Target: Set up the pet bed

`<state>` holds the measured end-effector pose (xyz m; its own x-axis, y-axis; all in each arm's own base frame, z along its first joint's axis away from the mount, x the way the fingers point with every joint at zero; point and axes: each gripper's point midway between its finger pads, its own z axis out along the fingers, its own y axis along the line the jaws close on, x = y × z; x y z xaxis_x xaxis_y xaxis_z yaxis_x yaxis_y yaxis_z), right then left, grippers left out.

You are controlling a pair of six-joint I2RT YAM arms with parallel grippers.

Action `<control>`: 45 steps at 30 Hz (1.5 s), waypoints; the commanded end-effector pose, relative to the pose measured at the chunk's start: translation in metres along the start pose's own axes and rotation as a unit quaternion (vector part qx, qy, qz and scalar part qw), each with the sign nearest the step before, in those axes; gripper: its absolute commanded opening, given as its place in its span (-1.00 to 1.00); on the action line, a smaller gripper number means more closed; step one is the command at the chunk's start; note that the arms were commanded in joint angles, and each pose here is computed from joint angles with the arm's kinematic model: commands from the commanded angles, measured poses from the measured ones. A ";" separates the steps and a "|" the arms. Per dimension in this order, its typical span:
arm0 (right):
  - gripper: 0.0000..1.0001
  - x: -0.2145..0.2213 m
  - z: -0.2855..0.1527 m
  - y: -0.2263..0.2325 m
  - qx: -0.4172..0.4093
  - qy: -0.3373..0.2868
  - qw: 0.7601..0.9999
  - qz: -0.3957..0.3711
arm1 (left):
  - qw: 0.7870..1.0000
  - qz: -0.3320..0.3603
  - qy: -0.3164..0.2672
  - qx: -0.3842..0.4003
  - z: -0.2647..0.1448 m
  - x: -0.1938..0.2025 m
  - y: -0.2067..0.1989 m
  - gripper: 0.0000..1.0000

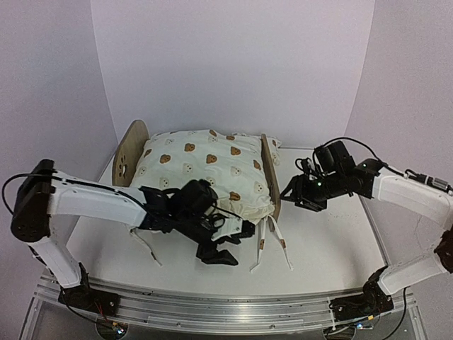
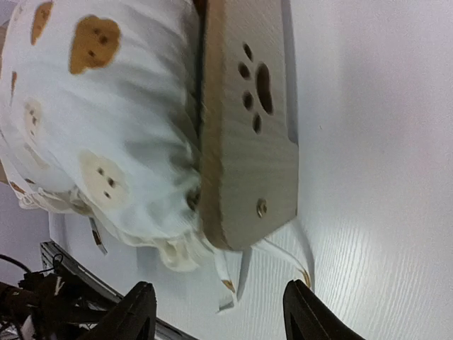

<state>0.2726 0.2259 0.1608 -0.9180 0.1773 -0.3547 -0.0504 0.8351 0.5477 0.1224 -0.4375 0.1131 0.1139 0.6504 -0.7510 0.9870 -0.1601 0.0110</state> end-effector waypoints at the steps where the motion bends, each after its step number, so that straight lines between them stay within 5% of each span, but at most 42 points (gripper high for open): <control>1: 0.28 -0.044 0.000 0.028 0.026 -0.052 0.996 -0.067 | 0.999 -0.032 -0.005 0.009 -0.073 0.011 -0.012 0.37; 5: 0.43 -0.080 0.002 0.037 0.065 -0.108 0.990 -0.066 | 0.996 -0.069 -0.040 -0.050 -0.127 0.017 0.008 0.51; 13: 0.55 -0.091 0.031 0.082 0.062 -0.100 0.988 -0.096 | 0.964 -0.146 -0.107 -0.194 -0.214 0.037 0.046 0.58; 19: 0.20 -0.068 0.070 0.103 0.013 -0.019 0.993 -0.116 | 0.913 -0.230 -0.145 -0.305 -0.268 0.076 0.084 0.46; 22: 0.18 -0.068 0.086 0.109 0.004 -0.003 0.993 -0.121 | 0.896 -0.248 -0.137 -0.342 -0.286 0.099 0.092 0.35; 31: 0.18 -0.125 0.106 0.043 0.119 -0.066 0.985 -0.104 | 0.913 -0.158 -0.007 -0.376 -0.291 0.140 0.078 0.21; 45: 0.29 -0.175 0.085 0.087 0.041 -0.095 0.980 -0.167 | 0.938 -0.072 0.074 -0.332 -0.279 0.158 0.066 0.04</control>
<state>0.4488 0.3103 0.1612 -0.8292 -0.0198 -0.5587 -0.2205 0.9299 0.2943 0.2322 -0.1382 0.1776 -0.1131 0.6931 -0.7119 0.8272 0.4626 0.3190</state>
